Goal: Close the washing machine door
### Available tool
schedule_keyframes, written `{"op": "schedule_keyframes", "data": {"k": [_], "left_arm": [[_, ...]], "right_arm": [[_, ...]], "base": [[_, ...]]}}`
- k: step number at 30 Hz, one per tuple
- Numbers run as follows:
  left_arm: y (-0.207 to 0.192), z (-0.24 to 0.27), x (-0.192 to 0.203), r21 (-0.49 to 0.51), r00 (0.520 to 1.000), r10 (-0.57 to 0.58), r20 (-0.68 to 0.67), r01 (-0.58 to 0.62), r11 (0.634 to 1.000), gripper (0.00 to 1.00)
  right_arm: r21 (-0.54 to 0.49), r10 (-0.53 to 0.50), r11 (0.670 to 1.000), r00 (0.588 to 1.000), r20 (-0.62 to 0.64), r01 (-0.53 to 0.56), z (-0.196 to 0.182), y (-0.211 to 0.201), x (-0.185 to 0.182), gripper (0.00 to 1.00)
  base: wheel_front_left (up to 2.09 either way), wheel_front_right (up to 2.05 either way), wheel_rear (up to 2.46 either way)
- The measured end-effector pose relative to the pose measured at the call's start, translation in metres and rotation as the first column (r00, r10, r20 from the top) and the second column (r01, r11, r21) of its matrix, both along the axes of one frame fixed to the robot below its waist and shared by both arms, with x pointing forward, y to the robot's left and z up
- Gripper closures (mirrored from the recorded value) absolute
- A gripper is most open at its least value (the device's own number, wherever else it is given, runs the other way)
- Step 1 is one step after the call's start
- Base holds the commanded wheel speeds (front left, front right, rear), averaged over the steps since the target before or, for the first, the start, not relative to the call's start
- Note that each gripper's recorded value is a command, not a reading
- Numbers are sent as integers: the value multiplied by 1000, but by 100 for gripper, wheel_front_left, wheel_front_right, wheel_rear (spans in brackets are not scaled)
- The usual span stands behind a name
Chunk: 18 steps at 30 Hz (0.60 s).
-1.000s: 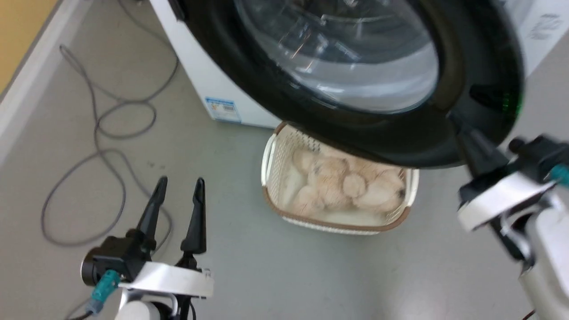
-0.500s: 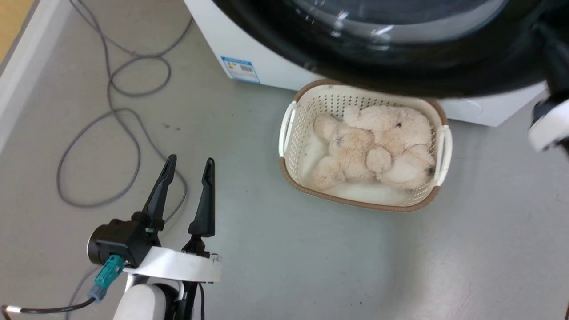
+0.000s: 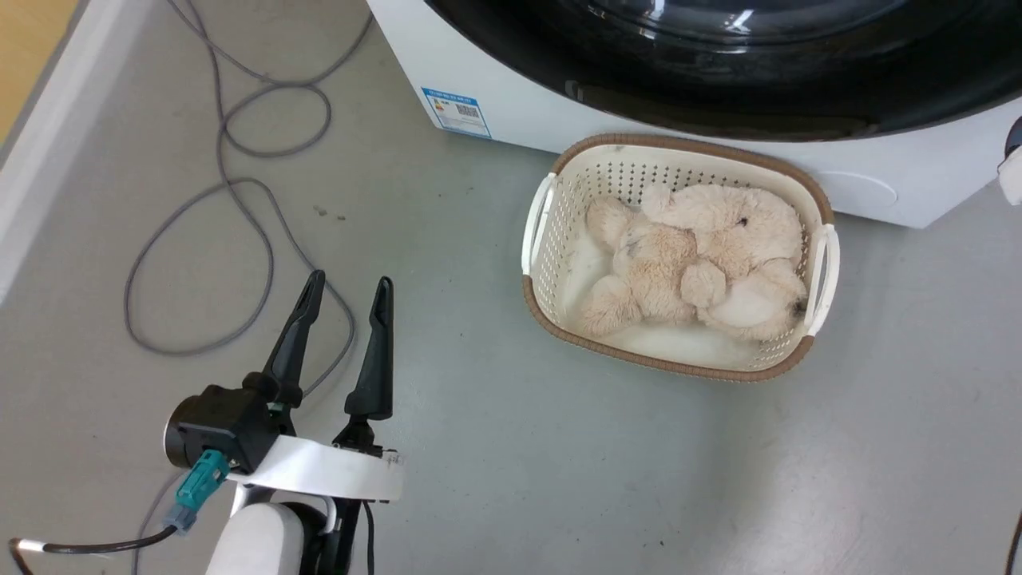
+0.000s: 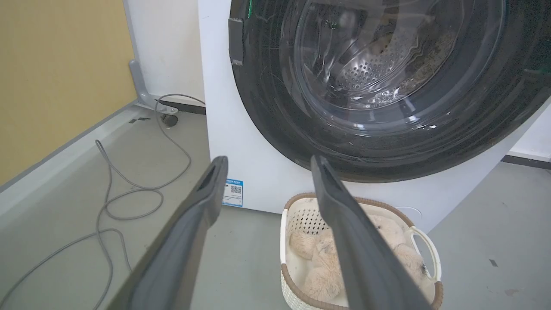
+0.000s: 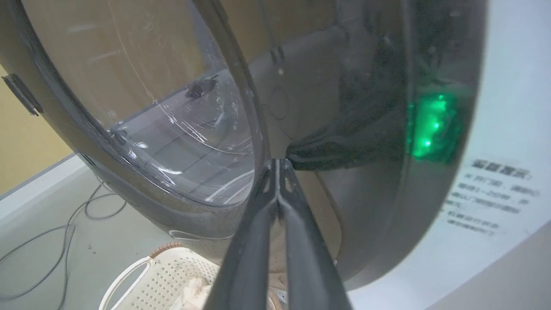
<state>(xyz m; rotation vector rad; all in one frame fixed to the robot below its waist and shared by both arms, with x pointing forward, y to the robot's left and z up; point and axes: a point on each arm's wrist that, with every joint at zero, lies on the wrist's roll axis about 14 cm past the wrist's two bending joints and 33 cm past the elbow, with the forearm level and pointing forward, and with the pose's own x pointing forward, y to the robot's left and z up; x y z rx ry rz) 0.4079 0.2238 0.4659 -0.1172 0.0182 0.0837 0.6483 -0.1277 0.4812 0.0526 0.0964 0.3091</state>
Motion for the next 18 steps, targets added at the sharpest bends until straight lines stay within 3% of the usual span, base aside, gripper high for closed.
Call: {"op": "schedule_keyframes", "data": {"k": [9,18], "left_arm": [[-4,20,-4,-9,999,-6,54,7,1000,0],[-15,31,-23,-39,996,-29,82,33,999,0]], "right_arm": [[4,-26,1000,994,106,25,37,-9,-17,100],[14,26,1000,988,149,-28,43,-7,-96,100]], "base": [[0,0,0],[0,0,0]]}}
